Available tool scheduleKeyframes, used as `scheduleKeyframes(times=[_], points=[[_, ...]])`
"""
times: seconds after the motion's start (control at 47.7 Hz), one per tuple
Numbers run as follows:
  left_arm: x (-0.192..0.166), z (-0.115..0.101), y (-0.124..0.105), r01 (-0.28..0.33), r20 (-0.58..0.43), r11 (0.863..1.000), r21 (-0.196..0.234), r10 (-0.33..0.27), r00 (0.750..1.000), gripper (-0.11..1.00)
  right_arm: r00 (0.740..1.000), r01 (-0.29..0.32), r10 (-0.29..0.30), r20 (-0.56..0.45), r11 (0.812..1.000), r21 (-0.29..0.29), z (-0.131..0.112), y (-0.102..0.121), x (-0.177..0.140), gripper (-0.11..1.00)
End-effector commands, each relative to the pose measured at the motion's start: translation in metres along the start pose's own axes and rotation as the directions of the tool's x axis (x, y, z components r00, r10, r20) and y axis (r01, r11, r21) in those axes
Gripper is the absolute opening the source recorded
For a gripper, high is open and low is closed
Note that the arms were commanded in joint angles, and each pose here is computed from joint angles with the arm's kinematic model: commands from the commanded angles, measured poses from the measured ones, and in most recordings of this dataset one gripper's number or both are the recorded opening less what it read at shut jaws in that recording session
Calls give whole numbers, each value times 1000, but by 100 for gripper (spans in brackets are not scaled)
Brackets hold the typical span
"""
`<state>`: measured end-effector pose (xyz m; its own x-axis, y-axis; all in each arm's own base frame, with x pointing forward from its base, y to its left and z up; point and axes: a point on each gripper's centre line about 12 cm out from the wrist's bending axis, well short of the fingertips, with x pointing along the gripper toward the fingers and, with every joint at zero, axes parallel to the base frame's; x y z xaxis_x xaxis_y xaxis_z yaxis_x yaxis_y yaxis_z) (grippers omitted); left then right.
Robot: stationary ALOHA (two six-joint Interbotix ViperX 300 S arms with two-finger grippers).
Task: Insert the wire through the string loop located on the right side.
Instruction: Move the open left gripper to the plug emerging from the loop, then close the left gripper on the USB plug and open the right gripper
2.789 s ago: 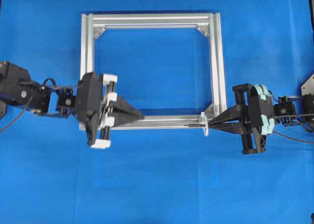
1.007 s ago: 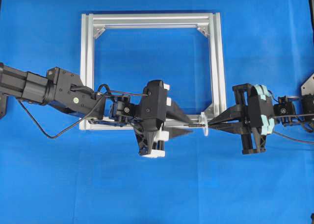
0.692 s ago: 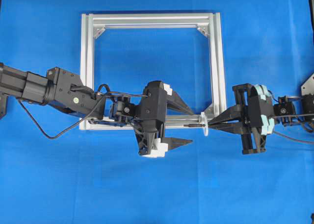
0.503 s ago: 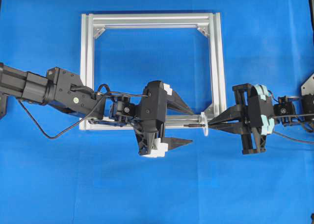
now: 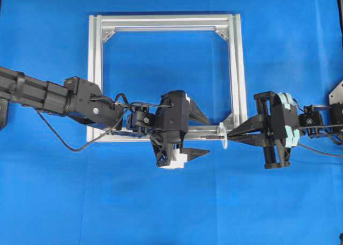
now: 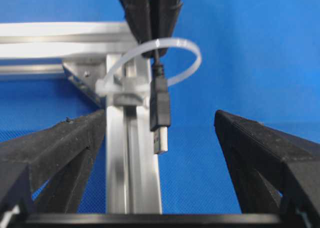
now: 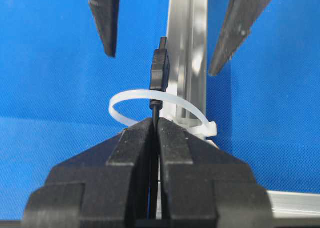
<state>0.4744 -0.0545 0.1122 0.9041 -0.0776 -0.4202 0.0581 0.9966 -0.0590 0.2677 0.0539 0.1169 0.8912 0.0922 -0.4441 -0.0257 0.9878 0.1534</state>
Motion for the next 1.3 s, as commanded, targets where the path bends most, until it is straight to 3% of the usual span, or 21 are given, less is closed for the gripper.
scheduleKeyframes(times=[0.0, 1.112, 1.279], points=[[0, 17, 1, -1, 46, 1000, 0, 1, 999, 90, 1000, -4, 4, 26, 1000, 2, 7, 1, 2, -3], [0, 16, 1, 0, 40, 1000, -8, 1, 999, 89, 1000, -3, 3, 23, 1000, 2, 6, 1, 1, -3], [0, 16, 1, 0, 40, 1000, -16, 1, 999, 80, 1000, -4, 4, 24, 1000, 2, 7, 1, 2, -3]])
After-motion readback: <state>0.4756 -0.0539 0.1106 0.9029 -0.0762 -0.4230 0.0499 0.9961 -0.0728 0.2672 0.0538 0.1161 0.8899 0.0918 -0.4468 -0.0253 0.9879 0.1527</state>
